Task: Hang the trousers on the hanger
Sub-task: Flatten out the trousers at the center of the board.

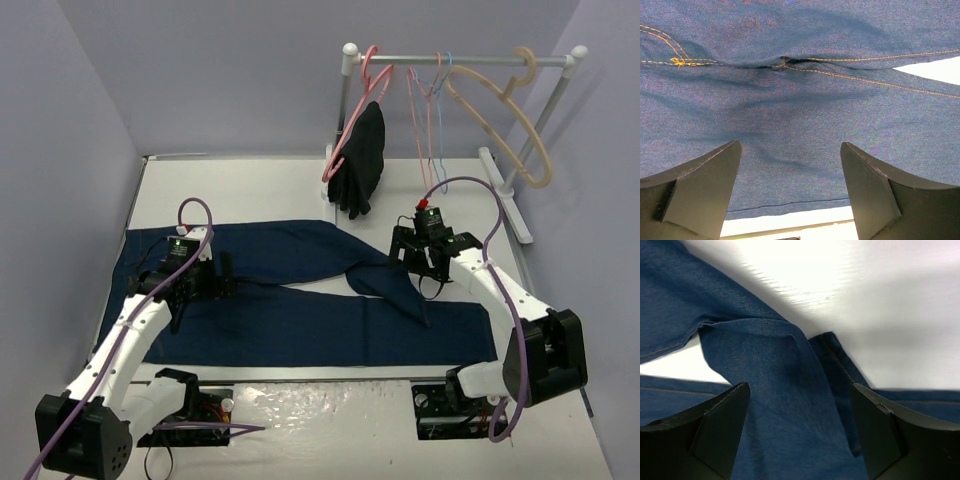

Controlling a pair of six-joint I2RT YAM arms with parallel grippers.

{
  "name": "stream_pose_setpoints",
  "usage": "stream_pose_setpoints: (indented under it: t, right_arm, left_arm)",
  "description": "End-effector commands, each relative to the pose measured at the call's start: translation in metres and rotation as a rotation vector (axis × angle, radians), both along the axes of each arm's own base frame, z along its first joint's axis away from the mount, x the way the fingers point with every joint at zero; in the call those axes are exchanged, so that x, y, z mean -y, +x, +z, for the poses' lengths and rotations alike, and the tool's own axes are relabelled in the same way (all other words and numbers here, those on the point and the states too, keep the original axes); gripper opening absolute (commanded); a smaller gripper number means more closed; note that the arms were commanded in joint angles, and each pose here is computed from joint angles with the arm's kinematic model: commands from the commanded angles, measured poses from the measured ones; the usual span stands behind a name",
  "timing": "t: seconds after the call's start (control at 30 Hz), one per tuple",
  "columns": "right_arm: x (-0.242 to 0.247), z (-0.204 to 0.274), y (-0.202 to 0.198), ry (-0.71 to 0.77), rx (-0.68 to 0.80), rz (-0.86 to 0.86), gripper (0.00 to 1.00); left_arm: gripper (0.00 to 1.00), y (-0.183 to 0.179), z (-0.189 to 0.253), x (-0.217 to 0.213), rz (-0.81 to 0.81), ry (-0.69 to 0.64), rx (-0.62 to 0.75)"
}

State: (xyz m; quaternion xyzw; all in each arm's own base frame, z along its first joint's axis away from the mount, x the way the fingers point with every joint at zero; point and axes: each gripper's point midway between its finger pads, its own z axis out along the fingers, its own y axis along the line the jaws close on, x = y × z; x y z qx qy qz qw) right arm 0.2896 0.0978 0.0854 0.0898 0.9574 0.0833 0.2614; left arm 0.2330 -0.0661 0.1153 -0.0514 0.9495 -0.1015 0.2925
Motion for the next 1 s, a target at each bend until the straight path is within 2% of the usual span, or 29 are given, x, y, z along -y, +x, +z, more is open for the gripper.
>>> stream_pose_setpoints:
  t: [0.0, 0.17, 0.27, 0.43, 0.5, 0.63, 0.8, 0.9, 0.97]
  right_arm:
    - [-0.010, -0.024, -0.002, 0.123, -0.040, 0.030, 0.78]
    - [-0.016, -0.039, -0.004, 0.147, -0.058, 0.090, 0.75]
    - [-0.020, -0.039, -0.004, 0.150, -0.055, 0.140, 0.63]
    - [-0.025, 0.005, 0.020, 0.081, 0.074, 0.231, 0.03]
    - [-0.019, 0.031, 0.034, -0.052, 0.132, 0.255, 0.00]
    - [0.012, 0.107, 0.064, -0.470, 0.304, 0.155, 0.00]
    - [0.042, 0.173, 0.063, -0.920, 0.446, -0.014, 0.00]
    - [0.038, 0.166, 0.050, -1.131, 0.437, 0.019, 0.00]
    - [0.025, 0.143, 0.043, -1.173, 0.416, 0.091, 0.00]
  left_arm:
    - [0.78, 0.011, 0.018, 0.006, -0.007, -0.027, 0.062]
    - [0.77, 0.011, 0.017, 0.006, -0.010, -0.029, 0.062]
    - [0.77, 0.011, 0.018, 0.006, -0.010, -0.030, 0.065]
    - [0.77, 0.011, 0.018, 0.005, -0.008, -0.027, 0.064]
    - [0.78, 0.012, 0.018, 0.005, -0.007, -0.026, 0.064]
    - [0.77, 0.012, 0.018, 0.003, -0.001, -0.017, 0.067]
    - [0.78, 0.012, 0.018, 0.000, 0.013, -0.006, 0.064]
    - [0.77, 0.011, 0.017, -0.001, 0.019, 0.000, 0.059]
    - [0.77, 0.011, 0.017, -0.001, 0.020, 0.002, 0.058]
